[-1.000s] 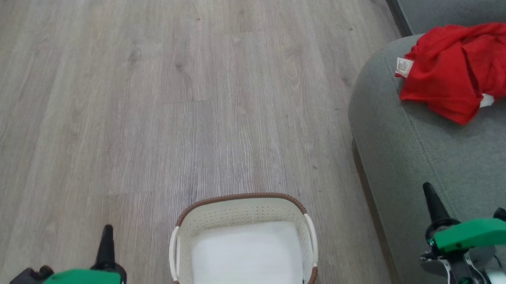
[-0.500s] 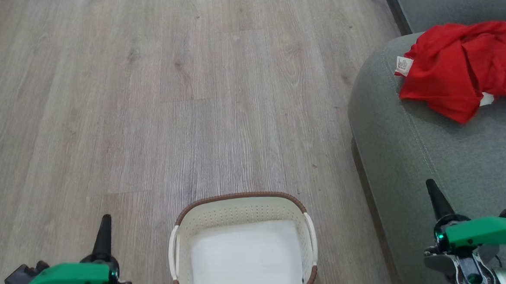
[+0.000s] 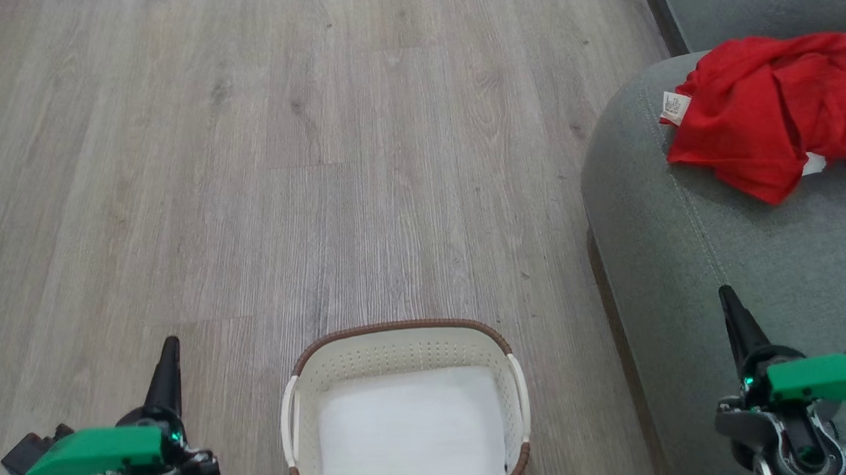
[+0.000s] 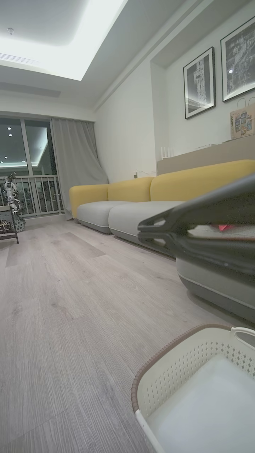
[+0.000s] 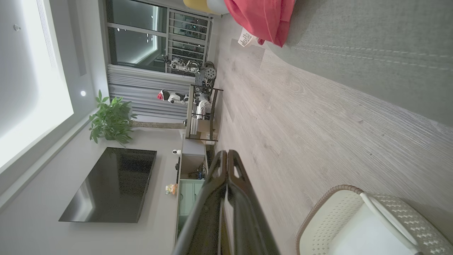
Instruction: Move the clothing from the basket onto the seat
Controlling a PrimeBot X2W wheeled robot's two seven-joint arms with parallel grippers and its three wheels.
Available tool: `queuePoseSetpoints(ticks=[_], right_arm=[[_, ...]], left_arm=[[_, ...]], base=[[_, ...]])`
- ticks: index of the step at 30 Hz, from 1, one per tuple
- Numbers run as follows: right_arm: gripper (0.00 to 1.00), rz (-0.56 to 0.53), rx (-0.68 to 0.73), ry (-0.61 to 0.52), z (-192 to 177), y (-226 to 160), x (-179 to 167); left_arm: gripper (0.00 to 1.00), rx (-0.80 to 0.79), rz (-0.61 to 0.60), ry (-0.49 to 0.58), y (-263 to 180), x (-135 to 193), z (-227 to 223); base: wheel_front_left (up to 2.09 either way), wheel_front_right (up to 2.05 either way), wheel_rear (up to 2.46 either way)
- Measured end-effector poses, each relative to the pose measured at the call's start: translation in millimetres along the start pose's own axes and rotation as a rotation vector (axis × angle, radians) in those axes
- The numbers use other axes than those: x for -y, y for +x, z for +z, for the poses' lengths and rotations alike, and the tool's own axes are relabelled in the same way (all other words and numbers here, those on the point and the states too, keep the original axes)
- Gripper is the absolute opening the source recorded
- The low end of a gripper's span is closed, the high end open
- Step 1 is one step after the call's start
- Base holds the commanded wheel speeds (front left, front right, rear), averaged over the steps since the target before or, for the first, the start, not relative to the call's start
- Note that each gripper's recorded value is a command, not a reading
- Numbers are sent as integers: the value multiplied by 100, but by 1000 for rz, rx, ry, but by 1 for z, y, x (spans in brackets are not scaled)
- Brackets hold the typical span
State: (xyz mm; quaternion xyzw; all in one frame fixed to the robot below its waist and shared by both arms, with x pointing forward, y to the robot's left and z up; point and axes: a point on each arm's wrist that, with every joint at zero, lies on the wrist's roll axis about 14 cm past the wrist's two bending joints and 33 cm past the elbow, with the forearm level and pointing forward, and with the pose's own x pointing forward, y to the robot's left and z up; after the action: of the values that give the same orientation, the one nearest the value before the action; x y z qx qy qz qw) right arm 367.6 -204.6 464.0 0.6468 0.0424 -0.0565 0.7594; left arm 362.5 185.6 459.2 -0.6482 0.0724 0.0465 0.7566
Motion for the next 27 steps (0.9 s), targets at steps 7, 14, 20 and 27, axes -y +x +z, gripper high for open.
queuePoseSetpoints(ticks=[7,14,20,27], right_arm=[[0,22,5,80,3,2,-6],[0,39,-2,157,4,3,-10],[0,40,-1,162,4,3,-10],[0,40,-1,162,4,3,-10]], left_arm=[[0,6,-34,-78,4,8,4],[0,6,-72,-153,8,17,6],[0,6,-79,-159,9,20,6],[0,6,-79,-159,9,20,6]], base=[[0,0,0],[0,0,0],[0,0,0],[0,0,0]])
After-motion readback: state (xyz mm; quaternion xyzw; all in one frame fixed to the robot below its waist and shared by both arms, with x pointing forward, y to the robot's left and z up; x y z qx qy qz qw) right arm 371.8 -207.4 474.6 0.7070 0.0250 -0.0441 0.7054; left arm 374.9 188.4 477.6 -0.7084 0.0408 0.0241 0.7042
